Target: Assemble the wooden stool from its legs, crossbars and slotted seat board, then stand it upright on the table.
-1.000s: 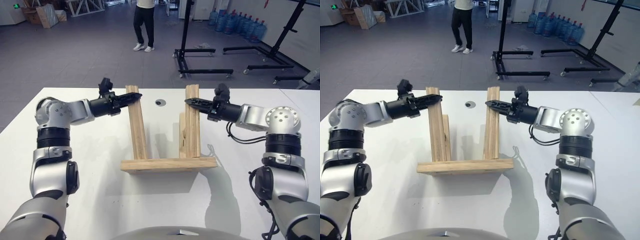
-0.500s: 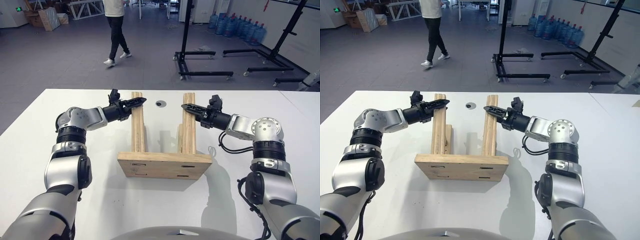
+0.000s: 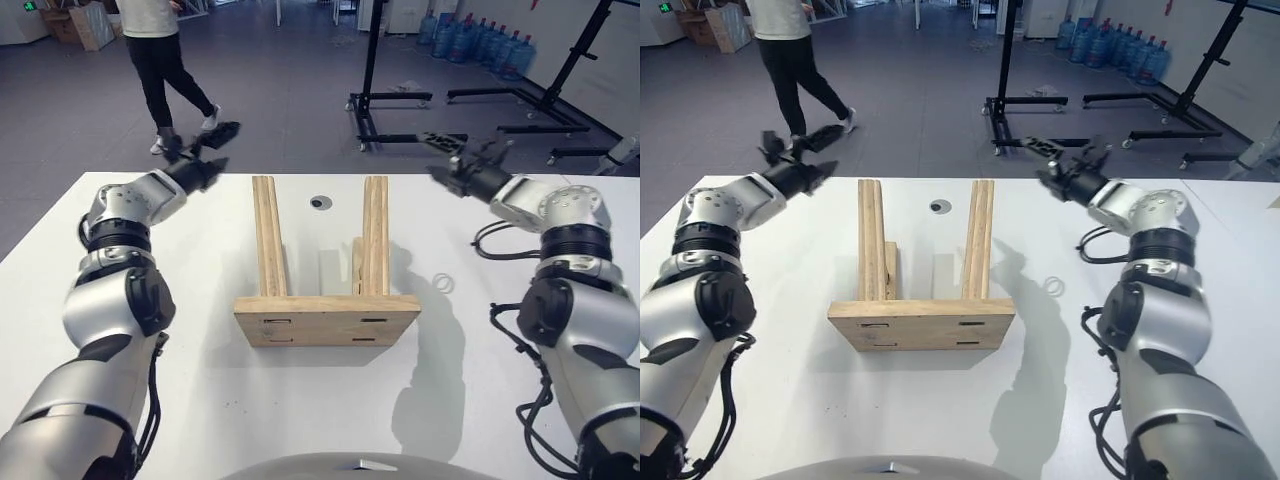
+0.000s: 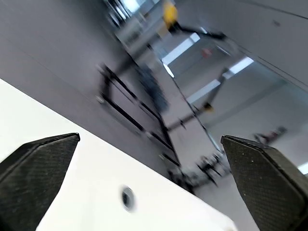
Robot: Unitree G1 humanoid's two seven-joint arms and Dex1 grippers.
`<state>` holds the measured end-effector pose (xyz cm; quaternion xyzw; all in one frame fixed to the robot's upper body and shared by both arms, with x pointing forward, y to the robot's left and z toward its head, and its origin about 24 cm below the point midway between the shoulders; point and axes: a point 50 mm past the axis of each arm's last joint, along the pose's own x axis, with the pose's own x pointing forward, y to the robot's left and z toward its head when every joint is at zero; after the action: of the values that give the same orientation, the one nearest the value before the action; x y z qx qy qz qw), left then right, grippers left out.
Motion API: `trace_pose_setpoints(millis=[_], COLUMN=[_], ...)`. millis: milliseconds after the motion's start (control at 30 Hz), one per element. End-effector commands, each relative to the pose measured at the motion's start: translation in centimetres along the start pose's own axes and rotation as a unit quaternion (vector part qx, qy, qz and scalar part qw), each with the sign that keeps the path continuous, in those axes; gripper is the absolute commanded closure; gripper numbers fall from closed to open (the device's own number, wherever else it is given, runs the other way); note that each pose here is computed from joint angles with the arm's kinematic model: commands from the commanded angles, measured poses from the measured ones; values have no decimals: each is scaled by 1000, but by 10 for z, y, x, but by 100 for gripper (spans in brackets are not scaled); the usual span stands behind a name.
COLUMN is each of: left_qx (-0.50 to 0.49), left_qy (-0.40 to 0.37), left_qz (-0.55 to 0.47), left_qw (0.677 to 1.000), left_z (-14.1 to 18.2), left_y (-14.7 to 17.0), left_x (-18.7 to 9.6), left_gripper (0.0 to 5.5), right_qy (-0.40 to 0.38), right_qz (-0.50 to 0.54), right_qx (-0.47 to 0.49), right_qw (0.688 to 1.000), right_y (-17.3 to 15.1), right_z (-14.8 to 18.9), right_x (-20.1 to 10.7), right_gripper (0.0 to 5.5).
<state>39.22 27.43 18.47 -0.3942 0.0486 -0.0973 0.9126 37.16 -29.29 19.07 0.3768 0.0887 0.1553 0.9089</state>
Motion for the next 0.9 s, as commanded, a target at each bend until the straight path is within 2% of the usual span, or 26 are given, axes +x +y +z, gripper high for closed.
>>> trace_pose_setpoints(millis=[33,67,100,133,167,200,233,267,333,367,467,600,900], left_qx=[468,511,509,465,418,392,374,372,402,417,450,419,450], left_qy=[71,220,349,433,430,391,363,354,350,333,293,323,319], left_qz=[59,-22,-116,-186,-231,-275,-323,-361,-408,-410,-406,-444,-391], left_qw=[879,831,778,750,766,786,790,778,741,740,740,723,736], left_z=[57,37,12,-9,-22,-35,-53,-68,-94,-101,-115,-138,-137], left_y=[81,102,109,103,91,76,59,43,22,14,6,-2,14], left_x=[-111,-168,-226,-272,-275,-257,-230,-211,-194,-189,-182,-194,-182], left_gripper=[12,12,12,12,12,12,12,12,12,12,12,12,12], right_qy=[32,116,202,262,285,291,296,303,316,313,295,298,279], right_qz=[-124,-114,-74,-19,35,87,138,178,241,265,281,307,272], right_qx=[-299,-397,-460,-485,-473,-458,-439,-426,-416,-412,-401,-381,-393], right_qw=[946,903,862,834,833,835,837,834,818,814,820,820,833], right_y=[-67,-78,-80,-74,-63,-51,-43,-37,-23,-15,-6,5,0], right_z=[34,18,-5,-28,-51,-70,-89,-104,-130,-141,-162,-190,-177], right_x=[-119,-162,-200,-231,-249,-248,-232,-215,-189,-183,-176,-164,-145], right_gripper=[10,10,10,10,10,10,10,10,10,10,10,10,10])
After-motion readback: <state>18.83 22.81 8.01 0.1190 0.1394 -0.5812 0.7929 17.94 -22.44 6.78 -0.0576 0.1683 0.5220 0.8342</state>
